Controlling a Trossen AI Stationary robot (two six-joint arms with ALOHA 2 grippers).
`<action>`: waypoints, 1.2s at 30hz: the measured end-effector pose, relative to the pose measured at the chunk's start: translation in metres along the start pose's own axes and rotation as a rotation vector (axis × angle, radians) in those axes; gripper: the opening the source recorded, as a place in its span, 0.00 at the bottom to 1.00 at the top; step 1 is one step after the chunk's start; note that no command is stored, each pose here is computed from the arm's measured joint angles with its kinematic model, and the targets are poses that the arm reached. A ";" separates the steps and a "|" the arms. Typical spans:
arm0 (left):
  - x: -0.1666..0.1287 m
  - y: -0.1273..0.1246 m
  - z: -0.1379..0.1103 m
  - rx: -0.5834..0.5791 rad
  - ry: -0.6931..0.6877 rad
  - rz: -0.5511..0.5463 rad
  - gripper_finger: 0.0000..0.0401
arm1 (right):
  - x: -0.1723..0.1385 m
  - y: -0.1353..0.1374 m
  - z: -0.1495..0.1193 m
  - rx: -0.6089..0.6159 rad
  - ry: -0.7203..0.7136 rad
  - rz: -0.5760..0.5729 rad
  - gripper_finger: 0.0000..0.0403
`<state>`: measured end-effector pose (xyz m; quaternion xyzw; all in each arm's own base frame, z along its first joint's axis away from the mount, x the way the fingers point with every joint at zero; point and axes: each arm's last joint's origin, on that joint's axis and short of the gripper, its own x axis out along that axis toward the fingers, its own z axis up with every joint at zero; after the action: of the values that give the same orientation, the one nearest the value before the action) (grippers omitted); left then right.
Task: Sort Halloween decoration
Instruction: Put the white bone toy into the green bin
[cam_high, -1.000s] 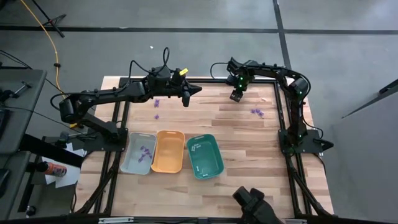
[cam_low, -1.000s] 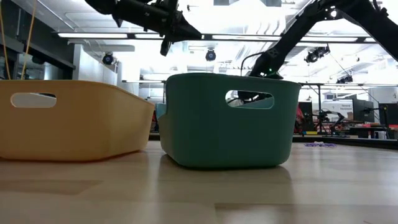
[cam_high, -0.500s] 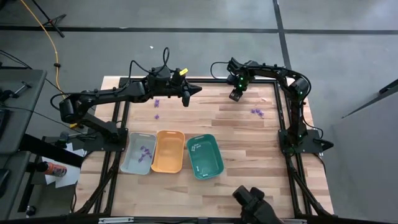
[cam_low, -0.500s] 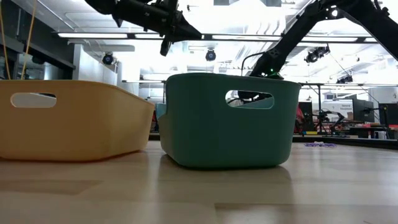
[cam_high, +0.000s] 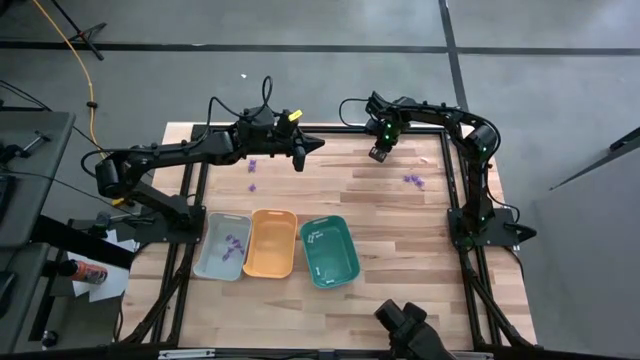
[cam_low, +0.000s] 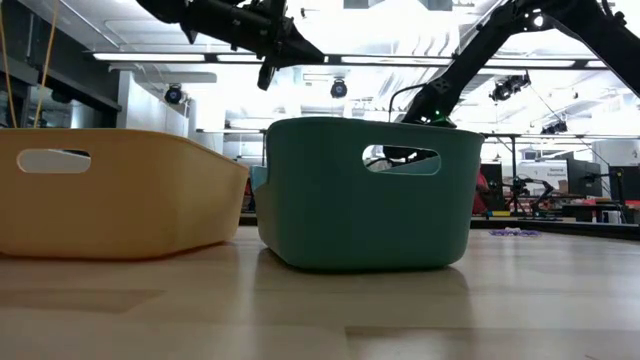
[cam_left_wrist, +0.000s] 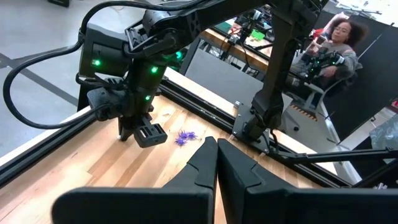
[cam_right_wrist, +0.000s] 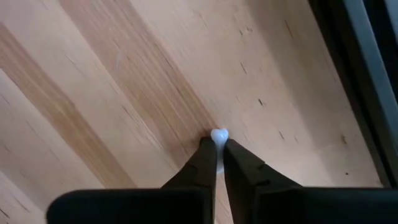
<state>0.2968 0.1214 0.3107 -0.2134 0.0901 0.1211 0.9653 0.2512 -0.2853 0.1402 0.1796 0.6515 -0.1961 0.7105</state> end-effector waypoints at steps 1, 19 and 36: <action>0.000 0.000 0.000 0.000 0.000 0.000 0.00 | 0.000 0.000 0.000 0.000 0.003 0.001 0.02; 0.000 0.000 0.000 0.000 0.000 0.000 0.00 | 0.001 0.001 -0.001 -0.002 0.010 0.011 0.01; -0.033 0.017 0.012 0.014 0.042 0.105 0.00 | -0.069 -0.012 -0.001 0.021 -0.257 0.147 0.00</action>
<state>0.2626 0.1350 0.3218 -0.2041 0.1224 0.1664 0.9569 0.2394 -0.2923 0.2087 0.2075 0.5381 -0.1717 0.7987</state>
